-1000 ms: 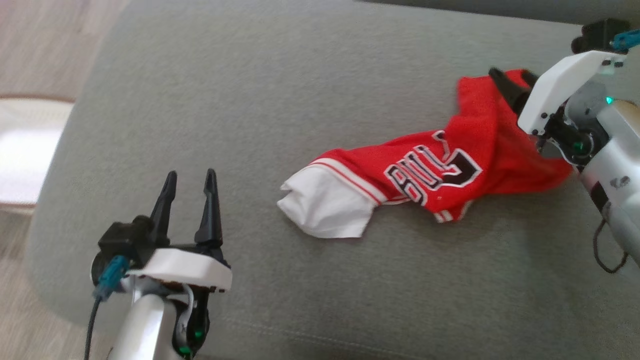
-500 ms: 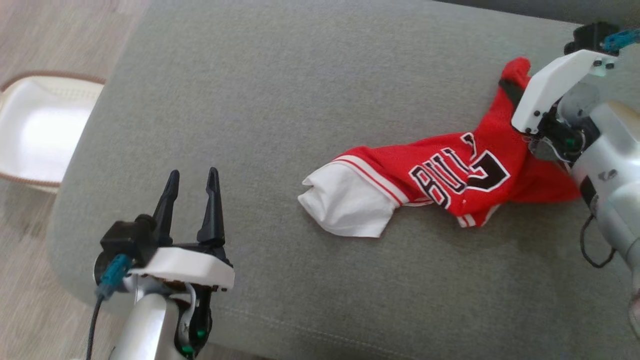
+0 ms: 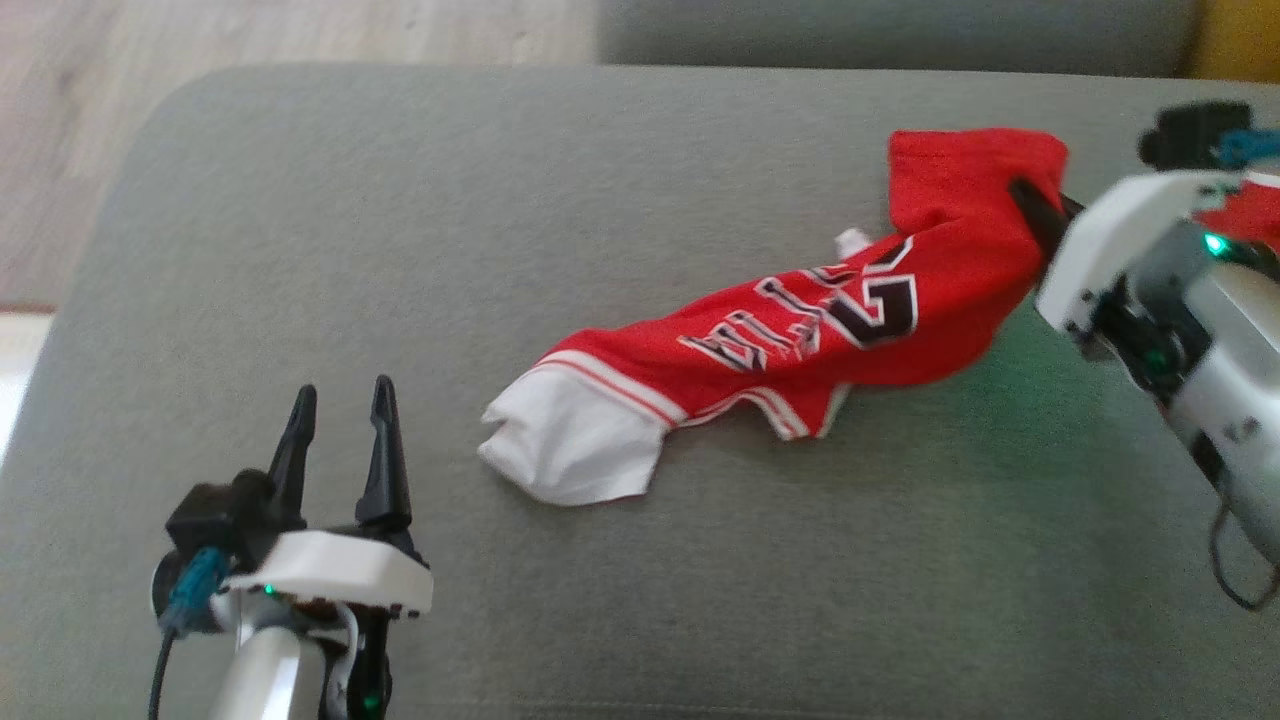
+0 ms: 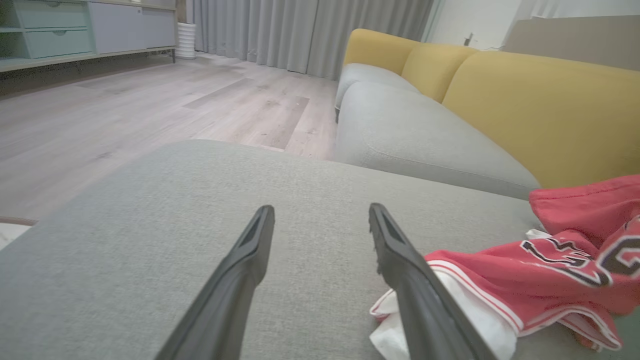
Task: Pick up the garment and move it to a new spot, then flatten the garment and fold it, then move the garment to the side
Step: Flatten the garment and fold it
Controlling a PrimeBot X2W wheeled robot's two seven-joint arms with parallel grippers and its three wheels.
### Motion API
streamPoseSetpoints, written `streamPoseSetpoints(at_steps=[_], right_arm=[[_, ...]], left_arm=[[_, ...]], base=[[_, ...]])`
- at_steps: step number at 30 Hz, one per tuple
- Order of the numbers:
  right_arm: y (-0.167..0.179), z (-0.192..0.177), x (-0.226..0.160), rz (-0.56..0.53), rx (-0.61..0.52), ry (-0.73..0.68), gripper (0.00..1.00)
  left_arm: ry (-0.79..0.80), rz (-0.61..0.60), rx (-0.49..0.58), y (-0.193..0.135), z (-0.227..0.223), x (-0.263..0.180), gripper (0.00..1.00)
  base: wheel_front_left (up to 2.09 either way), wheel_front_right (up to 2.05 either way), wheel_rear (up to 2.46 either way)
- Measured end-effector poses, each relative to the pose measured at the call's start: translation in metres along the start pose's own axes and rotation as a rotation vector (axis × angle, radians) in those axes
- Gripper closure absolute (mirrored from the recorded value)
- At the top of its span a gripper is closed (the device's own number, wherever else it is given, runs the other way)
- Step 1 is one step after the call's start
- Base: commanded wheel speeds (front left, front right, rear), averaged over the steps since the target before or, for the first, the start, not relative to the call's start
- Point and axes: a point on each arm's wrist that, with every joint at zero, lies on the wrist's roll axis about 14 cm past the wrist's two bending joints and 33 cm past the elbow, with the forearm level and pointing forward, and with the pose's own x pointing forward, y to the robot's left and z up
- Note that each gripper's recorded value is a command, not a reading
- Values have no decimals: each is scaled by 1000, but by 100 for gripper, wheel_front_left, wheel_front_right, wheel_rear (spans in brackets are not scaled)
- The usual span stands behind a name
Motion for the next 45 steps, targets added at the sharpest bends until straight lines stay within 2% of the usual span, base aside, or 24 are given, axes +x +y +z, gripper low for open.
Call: streamPoseSetpoints(at_steps=[6,13,14,16,18,24,26,29,39,45], right_arm=[[-53,-35,-54,-110,33,15,100],[-70,-121,-94,-165,127,136,100],[-69,-128,-95,-166,141,148,87],[-68,-139,-96,-170,163,162,0],[-67,-140,-93,-172,164,159,0],[-77,-109,-88,-195,149,43,0],[-84,-87,-88,-211,125,-38,0],[-84,-68,-83,-211,102,-89,0],[-45,-48,-54,-123,75,-140,0],[-68,-48,-55,-189,69,-135,0]], left_arm=[[10,-86,-9,-28,-4,3,0],[10,-140,-9,-45,-5,4,0],[11,-142,-8,-45,-5,5,0],[14,-143,-7,-46,-6,5,0],[17,-140,-6,-44,-7,5,0],[12,-122,-1,-37,-5,2,0],[9,-114,6,-33,-3,0,0],[10,-106,9,-30,-4,0,0],[18,-91,13,-24,-6,-5,0],[27,-81,14,-21,-9,-5,0]], base=[[0,0,0],[0,0,0],[0,0,0],[0,0,0],[0,0,0],[0,0,0],[0,0,0],[0,0,0],[0,0,0],[0,0,0]])
